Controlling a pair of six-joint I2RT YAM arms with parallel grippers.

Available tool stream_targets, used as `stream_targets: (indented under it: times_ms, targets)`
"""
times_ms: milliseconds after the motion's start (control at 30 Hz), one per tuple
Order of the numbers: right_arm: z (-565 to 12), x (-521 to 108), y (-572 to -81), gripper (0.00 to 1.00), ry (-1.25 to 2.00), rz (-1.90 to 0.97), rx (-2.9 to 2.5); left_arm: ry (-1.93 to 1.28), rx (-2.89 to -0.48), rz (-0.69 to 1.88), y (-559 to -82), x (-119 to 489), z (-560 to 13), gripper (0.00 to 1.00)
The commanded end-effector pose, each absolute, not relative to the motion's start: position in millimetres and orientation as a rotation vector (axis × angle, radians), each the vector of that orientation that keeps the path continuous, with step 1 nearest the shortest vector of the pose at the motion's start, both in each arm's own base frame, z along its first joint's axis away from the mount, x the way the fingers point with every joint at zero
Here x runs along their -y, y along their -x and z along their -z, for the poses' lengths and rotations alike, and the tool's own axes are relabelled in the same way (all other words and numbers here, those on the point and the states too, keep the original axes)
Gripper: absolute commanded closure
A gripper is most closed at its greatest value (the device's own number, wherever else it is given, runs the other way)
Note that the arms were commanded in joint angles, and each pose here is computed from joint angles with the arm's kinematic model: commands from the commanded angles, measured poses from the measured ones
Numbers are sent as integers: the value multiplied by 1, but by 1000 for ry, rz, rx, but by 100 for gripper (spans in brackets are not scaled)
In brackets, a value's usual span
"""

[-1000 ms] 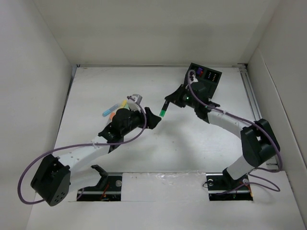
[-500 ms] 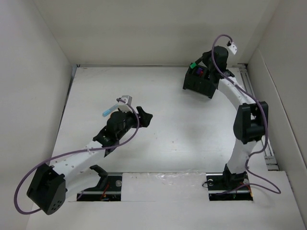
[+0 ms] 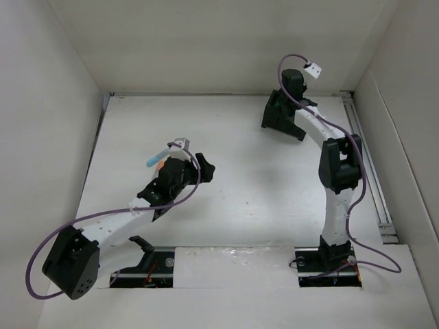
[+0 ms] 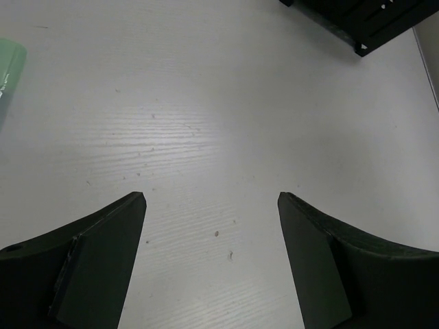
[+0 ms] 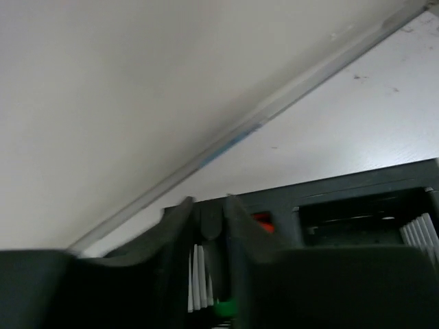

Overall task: Sort the stationery into containers
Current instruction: Place the pen in the storage box, then pick up the pen from the center of the board.

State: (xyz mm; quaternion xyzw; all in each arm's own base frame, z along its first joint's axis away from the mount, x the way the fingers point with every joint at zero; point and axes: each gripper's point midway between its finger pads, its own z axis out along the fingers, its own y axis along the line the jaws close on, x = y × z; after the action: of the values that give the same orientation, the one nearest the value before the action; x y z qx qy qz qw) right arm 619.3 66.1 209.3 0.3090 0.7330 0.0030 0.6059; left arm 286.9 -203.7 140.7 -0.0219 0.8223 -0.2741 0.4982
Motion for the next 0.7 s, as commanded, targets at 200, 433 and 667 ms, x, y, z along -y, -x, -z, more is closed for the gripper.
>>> stream_targets:
  times_ms: [200, 433, 667]
  targets:
    - [-299, -98, -587, 17, -663, -86, -1559, 274, -1972, 456, -314, 170, -146, 26]
    - [-334, -141, -499, 48, -653, -376, -1561, 357, -2063, 304, -320, 154, -123, 35]
    - [-276, -188, -402, 100, -524, -613, -1722, 454, -2113, 252, -327, 126, -118, 82]
